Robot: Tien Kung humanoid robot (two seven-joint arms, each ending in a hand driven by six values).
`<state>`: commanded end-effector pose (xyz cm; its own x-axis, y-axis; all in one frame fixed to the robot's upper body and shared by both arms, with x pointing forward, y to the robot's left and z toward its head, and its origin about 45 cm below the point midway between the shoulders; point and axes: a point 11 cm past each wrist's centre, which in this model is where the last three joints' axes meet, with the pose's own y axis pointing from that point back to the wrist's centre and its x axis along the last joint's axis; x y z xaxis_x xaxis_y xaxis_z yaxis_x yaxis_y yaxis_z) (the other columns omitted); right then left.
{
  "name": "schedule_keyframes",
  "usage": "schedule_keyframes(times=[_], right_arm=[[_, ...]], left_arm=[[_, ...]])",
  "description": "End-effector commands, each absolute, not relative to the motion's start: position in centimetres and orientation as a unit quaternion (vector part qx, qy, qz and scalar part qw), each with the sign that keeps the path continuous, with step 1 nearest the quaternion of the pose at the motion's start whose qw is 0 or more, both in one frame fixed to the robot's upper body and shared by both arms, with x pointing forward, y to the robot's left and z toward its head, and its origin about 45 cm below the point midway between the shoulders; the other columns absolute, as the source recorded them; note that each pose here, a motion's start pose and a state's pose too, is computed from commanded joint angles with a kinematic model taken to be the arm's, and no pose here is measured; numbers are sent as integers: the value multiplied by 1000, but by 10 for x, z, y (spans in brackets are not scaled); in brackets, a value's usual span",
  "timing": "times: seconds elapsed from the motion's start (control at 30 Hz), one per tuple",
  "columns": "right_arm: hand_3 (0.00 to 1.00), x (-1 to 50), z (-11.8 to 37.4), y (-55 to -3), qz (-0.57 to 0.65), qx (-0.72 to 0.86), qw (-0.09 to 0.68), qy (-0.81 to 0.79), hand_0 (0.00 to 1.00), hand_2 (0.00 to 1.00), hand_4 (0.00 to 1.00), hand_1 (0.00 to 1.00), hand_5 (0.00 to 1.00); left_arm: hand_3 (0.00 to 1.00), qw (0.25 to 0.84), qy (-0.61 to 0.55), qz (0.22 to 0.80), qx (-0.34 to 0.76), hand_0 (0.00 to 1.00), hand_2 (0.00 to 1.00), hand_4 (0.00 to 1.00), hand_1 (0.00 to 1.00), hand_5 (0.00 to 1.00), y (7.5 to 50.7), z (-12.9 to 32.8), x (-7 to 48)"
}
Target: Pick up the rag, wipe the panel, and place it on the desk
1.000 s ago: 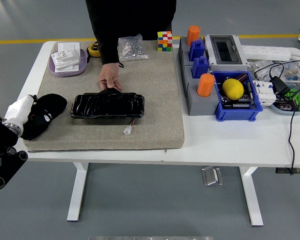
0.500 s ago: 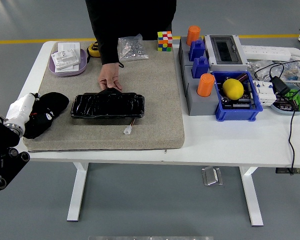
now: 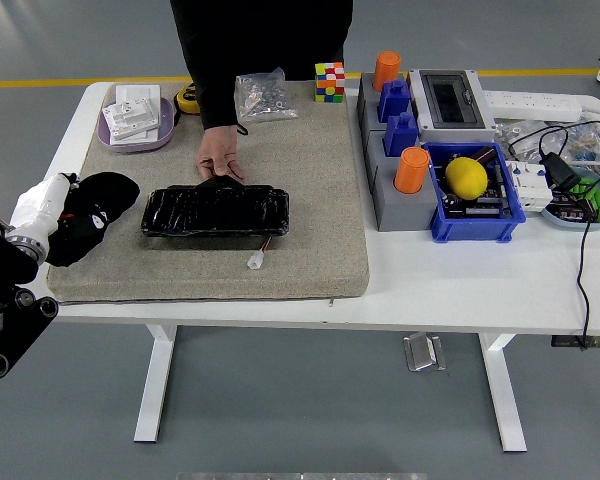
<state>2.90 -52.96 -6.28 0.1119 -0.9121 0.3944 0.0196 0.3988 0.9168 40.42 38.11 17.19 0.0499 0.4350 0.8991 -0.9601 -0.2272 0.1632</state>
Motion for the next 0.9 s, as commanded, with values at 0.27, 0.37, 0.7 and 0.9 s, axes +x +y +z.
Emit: schedule_keyframes(times=[0.27,0.37,0.7,0.9], right_arm=[[577,28,-63,-530,-371,403,629,-552,725,665,998,558,432],[577,28,-62,-531,-371,402,630,-552,725,665,998,558,430],[576,30,-61,-533,-370,400,629,-554,725,665,998,557,430],[576,30,-61,-533,-371,400,628,-555,725,665,998,556,429]], left_arm=[[346,557,-297,622,464,230,472,286,134,2,365,183,408],[349,561,-298,619,462,224,474,283,132,2,358,181,408],[349,577,-306,604,458,224,476,280,130,2,335,178,412],[351,585,-312,594,455,224,477,277,127,2,323,176,413]])
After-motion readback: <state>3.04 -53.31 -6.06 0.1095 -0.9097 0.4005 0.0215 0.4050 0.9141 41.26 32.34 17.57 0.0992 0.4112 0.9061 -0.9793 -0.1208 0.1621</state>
